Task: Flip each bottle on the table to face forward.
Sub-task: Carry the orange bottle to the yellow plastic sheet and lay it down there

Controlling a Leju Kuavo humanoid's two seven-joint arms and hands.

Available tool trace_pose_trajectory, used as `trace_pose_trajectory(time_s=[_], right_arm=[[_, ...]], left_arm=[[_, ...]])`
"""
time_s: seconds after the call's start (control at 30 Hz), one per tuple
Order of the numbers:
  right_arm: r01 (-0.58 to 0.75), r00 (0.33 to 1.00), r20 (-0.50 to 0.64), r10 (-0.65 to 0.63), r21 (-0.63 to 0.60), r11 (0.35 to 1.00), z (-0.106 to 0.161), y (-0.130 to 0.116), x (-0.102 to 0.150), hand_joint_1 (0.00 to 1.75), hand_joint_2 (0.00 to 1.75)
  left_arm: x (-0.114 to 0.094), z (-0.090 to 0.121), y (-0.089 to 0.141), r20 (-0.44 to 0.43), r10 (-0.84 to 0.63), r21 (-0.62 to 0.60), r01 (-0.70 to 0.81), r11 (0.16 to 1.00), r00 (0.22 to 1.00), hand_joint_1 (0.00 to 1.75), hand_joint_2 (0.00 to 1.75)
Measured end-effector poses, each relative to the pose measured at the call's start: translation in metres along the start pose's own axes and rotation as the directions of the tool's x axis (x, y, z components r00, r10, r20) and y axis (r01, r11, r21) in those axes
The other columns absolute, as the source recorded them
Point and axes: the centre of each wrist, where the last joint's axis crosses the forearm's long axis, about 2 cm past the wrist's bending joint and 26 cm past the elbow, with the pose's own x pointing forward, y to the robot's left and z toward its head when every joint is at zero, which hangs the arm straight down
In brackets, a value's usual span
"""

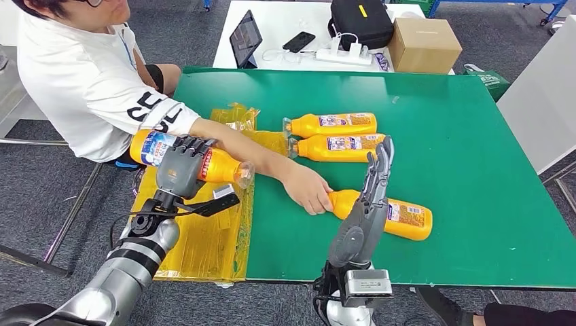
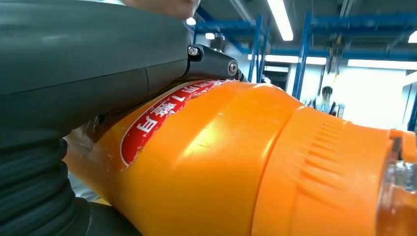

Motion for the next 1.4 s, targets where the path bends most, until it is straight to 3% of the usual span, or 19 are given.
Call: trace_pose_trajectory(time_s=[0.3,0.5,0.9,0.93,0.97,1.03,1.07,1.1,1.4], right_arm=[[0.039,0.998,-0.042,-0.039,-0.017,0.999,0.002,-0.004,-0.002,0.0,0.0],[0.071,0.996,-0.062,-0.07,0.0,0.998,0.004,-0.007,-0.004,0.0,0.0],[0.093,0.993,-0.072,-0.091,0.024,0.995,0.006,-0.008,-0.006,0.0,0.0],[0.099,0.992,-0.076,-0.097,0.029,0.995,0.007,-0.008,-0.006,0.0,0.0],[0.105,0.992,-0.08,-0.102,0.033,0.994,0.007,-0.008,-0.006,0.0,0.0],[0.116,0.99,-0.088,-0.112,0.045,0.992,0.008,-0.008,-0.007,0.0,0.0],[0.121,0.989,-0.092,-0.116,0.051,0.991,0.009,-0.007,-0.008,0.0,0.0],[0.126,0.988,-0.096,-0.12,0.058,0.99,0.01,-0.007,-0.009,0.0,0.0],[0.141,0.979,-0.161,-0.125,0.091,0.986,0.02,-0.006,-0.02,0.0,0.0]], left_arm=[[-0.025,0.025,-0.017,0.015,-0.05,-0.265,0.052,0.963,0.999,1.75,1.75],[-0.04,0.04,-0.023,-0.029,-0.038,-0.406,0.023,0.913,0.999,1.75,1.75],[-0.049,0.045,-0.023,-0.066,-0.022,-0.486,-0.012,0.874,0.998,1.75,1.75],[-0.049,0.044,-0.023,-0.072,-0.016,-0.496,-0.022,0.868,0.997,1.44,1.75],[-0.05,0.044,-0.023,-0.078,-0.008,-0.505,-0.033,0.862,0.997,1.0,1.75],[-0.051,0.044,-0.023,-0.09,0.011,-0.518,-0.057,0.853,0.996,0.13,0.87],[-0.051,0.045,-0.023,-0.098,0.022,-0.523,-0.07,0.85,0.995,0.0,0.44],[-0.051,0.045,-0.023,-0.105,0.035,-0.527,-0.085,0.846,0.994,0.0,0.0],[-0.059,0.062,-0.027,-0.178,0.21,-0.577,-0.275,0.769,0.961,0.0,0.0]])
